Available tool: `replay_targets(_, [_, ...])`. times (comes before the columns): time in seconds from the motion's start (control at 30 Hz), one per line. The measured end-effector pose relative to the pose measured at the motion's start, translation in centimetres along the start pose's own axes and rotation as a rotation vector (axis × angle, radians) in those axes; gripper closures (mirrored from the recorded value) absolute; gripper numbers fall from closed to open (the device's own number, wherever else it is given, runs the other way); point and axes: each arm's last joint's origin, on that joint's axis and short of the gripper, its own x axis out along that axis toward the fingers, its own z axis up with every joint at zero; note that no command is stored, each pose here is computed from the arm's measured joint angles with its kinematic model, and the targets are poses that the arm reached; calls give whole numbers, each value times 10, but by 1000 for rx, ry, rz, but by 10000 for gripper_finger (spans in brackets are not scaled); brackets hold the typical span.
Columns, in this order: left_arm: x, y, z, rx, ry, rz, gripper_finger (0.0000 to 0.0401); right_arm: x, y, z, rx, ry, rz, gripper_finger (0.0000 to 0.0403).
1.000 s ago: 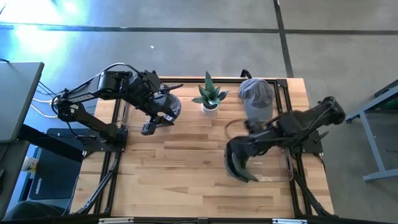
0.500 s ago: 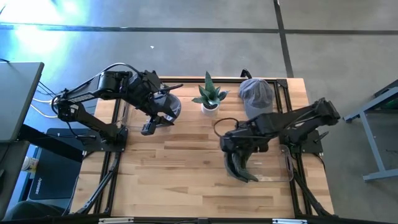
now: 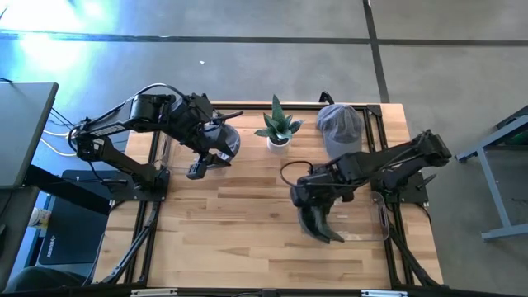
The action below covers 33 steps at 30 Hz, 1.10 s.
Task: Pick & Place hat
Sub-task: Put the black cap into the right transparent bin
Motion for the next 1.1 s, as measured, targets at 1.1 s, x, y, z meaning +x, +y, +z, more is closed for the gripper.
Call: replay_targets(1.1, [0, 0, 0, -1, 0, 1, 275, 18, 9, -1, -405, 42, 147, 284])
